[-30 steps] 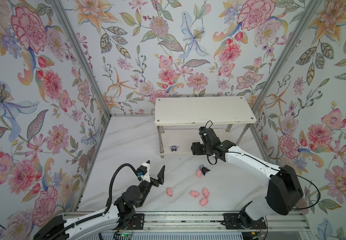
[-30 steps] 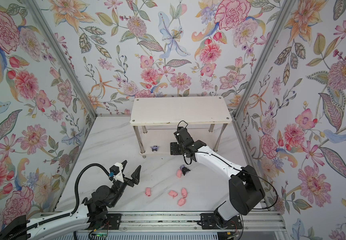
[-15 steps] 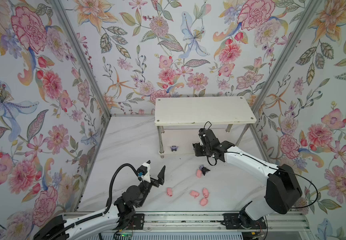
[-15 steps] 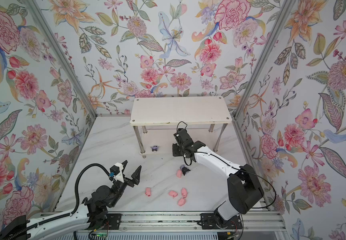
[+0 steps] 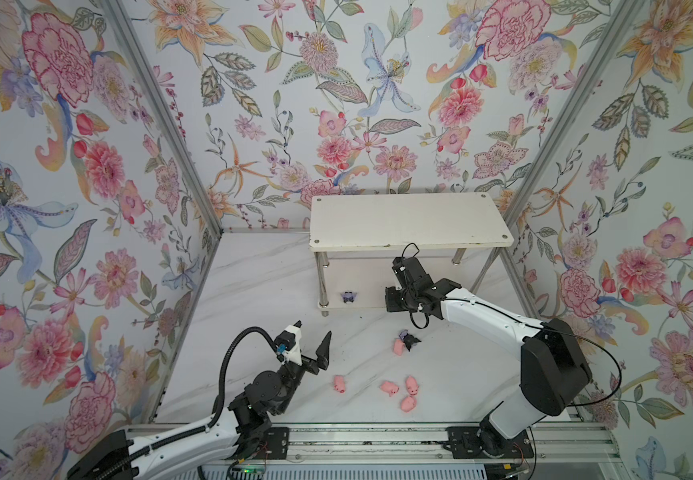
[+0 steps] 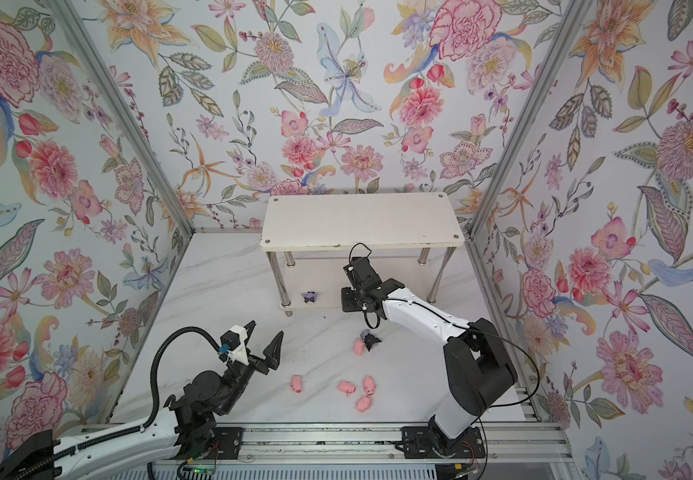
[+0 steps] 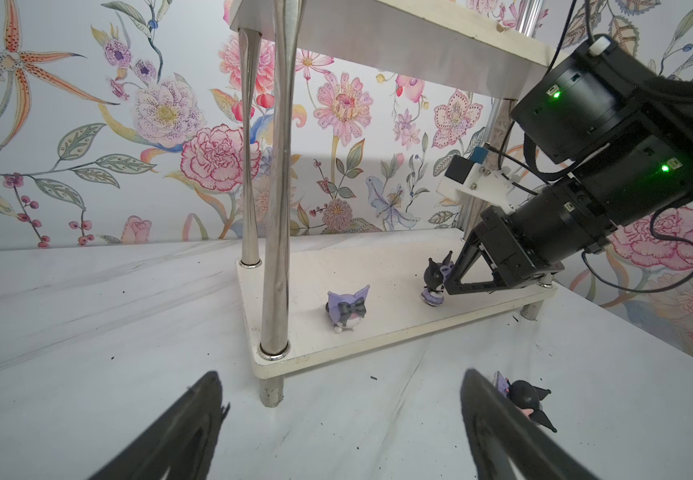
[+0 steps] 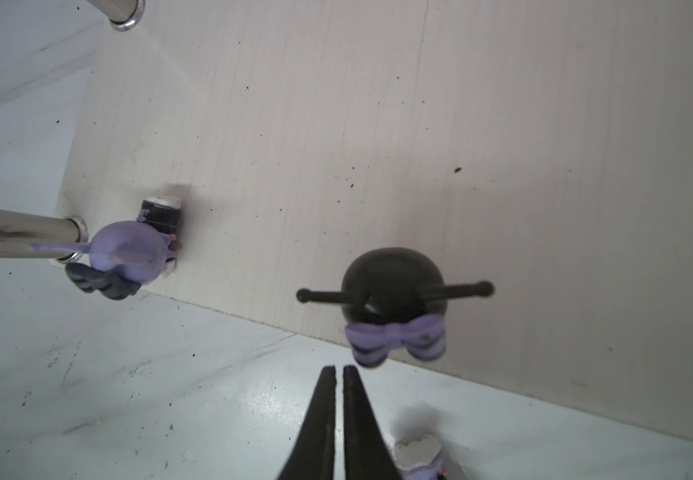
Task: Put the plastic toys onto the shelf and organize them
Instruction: 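Open the right gripper, releasing the black figurine, and draw back slightly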
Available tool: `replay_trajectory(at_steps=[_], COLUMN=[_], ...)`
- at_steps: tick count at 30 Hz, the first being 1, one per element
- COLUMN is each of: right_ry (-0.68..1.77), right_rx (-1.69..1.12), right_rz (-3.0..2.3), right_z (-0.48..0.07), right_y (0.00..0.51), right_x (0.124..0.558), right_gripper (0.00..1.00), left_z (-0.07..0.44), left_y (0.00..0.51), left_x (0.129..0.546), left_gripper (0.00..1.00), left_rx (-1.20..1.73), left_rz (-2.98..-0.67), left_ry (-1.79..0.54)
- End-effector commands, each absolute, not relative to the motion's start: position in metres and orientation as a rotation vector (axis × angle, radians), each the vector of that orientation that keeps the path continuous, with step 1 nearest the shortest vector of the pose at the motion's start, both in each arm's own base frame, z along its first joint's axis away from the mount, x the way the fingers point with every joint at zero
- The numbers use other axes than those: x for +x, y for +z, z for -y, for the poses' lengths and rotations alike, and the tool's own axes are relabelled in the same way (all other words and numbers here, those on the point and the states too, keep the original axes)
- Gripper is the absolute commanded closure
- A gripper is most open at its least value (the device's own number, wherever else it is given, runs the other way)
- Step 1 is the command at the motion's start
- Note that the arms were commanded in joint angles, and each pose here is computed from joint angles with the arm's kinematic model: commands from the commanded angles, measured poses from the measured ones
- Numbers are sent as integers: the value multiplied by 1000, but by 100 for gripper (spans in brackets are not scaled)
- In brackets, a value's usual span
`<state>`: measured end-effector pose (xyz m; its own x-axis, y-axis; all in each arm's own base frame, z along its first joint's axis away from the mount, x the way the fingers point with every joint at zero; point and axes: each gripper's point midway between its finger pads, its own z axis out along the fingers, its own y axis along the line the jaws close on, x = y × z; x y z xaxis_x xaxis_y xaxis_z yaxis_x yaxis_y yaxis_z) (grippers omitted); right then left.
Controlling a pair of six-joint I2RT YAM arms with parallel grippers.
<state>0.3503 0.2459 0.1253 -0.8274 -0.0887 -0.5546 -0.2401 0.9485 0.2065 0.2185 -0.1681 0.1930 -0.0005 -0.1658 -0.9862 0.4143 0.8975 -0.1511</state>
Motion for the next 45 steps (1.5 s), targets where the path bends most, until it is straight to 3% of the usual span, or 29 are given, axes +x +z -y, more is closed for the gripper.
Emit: replay_trajectory(at_steps=[1, 45], right_ry=[380, 382], right_rx=[-262, -279], right_rz=[-2515, -2523], right_z=[-256, -271], right_y=[134, 117], right_x=[356, 374], right_gripper=[90, 89], left_z=[151, 149], left_y=[126, 123], left_x=[211, 211], left_gripper=[10, 10], left_rx=[280, 275], left_rz=[-1612, -1617], left_ry=[-371, -374])
